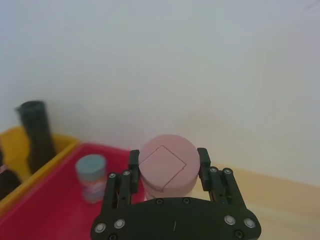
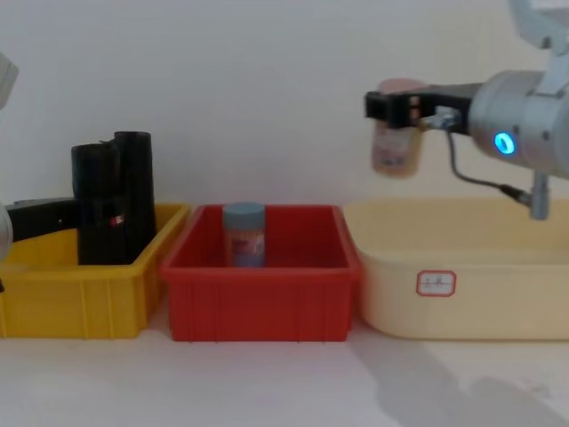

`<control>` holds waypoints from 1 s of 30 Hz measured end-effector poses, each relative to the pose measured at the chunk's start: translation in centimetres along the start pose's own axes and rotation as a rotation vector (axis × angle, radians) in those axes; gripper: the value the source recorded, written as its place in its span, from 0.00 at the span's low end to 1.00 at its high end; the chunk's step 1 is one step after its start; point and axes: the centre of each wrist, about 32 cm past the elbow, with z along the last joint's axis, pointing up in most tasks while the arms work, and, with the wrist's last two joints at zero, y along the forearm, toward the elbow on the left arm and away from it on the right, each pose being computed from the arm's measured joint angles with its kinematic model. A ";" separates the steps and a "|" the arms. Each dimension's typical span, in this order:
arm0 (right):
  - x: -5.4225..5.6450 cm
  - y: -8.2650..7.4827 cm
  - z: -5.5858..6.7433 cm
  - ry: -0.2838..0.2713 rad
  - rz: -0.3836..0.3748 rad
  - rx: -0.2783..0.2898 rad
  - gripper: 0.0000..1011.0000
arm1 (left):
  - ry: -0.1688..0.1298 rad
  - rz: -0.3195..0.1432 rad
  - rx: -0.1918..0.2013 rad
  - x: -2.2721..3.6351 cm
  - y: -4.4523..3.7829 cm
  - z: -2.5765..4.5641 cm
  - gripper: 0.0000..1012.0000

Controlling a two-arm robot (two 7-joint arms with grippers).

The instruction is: Pick up the garbage bag with the one hand and transfer it to the other hand.

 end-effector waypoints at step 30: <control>4.1 1.6 0.1 0.017 -0.252 -0.057 0.64 | 0.000 0.000 0.000 0.00 0.00 0.01 0.40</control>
